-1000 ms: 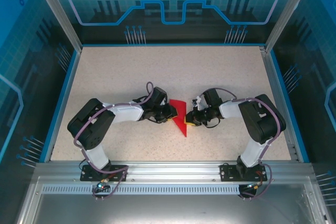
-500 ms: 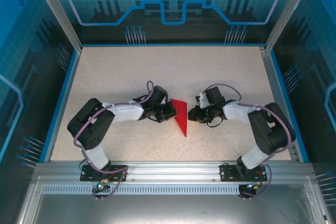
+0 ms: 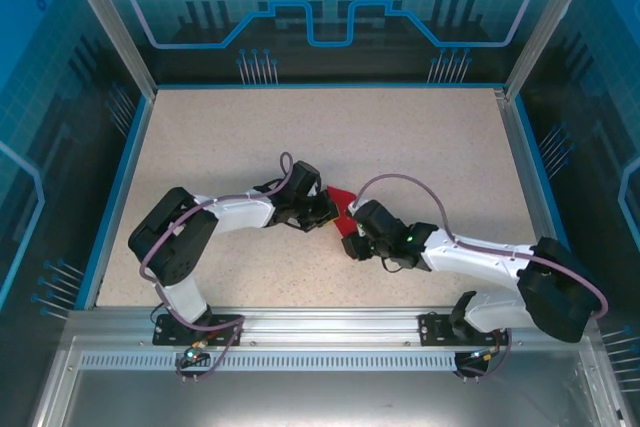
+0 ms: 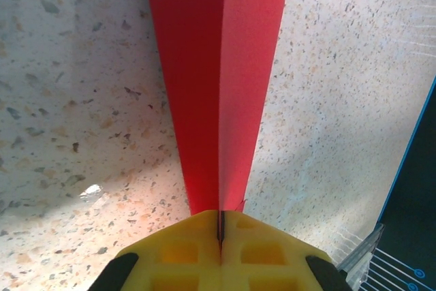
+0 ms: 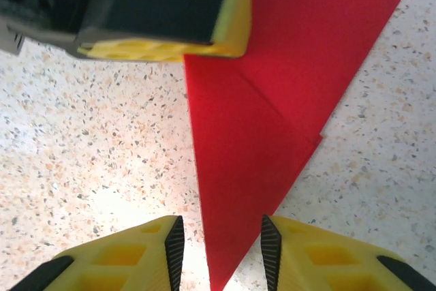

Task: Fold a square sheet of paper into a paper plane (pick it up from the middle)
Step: Fold the wing for the fifth time at the center of the table.

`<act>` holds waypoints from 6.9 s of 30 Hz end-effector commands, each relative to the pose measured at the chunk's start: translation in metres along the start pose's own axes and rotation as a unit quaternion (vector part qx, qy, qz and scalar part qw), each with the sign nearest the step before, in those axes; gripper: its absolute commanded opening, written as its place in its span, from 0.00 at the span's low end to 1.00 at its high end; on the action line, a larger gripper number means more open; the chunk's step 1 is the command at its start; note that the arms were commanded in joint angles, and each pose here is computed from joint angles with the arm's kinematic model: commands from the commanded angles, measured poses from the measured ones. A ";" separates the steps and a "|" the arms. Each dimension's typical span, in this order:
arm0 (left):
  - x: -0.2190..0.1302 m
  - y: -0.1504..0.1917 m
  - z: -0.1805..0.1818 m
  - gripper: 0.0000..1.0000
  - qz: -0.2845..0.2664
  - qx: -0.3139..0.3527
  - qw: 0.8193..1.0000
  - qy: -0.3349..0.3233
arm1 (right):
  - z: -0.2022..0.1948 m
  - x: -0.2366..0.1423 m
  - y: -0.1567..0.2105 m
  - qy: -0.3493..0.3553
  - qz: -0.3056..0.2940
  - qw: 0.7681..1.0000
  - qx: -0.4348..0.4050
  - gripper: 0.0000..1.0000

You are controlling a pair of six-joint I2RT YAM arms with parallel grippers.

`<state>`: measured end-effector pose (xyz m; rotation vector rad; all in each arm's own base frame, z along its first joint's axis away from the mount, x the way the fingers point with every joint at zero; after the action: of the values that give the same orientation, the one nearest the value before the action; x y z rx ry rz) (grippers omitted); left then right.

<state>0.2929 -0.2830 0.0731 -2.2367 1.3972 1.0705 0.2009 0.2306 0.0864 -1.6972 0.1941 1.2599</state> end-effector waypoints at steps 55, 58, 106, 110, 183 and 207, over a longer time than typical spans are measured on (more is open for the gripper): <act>-0.057 -0.007 -0.016 0.56 -0.088 0.018 0.996 0.010 | -0.011 0.042 0.017 -0.086 -0.015 0.989 0.122 0.05; -0.057 -0.007 -0.015 0.55 -0.088 0.019 0.996 0.010 | -0.017 0.040 0.019 -0.108 -0.028 0.982 0.154 0.05; 0.037 0.011 -0.054 0.23 0.051 0.071 0.991 0.104 | -0.068 0.050 0.044 -0.285 -0.045 0.868 0.404 0.06; 0.034 0.011 -0.056 0.24 0.049 0.077 0.990 0.111 | -0.069 0.053 0.046 -0.289 -0.042 0.860 0.418 0.06; 0.078 0.006 -0.001 0.21 0.078 0.074 0.994 -0.007 | -0.065 0.049 0.058 -0.196 0.123 0.883 0.409 0.11; 0.078 0.009 0.001 0.20 0.086 0.075 0.993 -0.011 | -0.047 0.027 0.042 -0.171 0.162 0.910 0.342 0.13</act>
<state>0.3187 -0.3424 0.0400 -2.1094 1.6126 0.8963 0.2355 0.1814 0.0375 -0.8489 0.6101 1.4088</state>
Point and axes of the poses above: each hand's point on the last joint's axis, 136 mm out from that joint toward the fingers, its own x axis out along the fingers, its own z axis along the line the jaws close on, y = z × x, the point moved 3 cm from there along -x, back along the fingers, and after that the axes turned 13 degrees about -x, right-handed, at the moved point
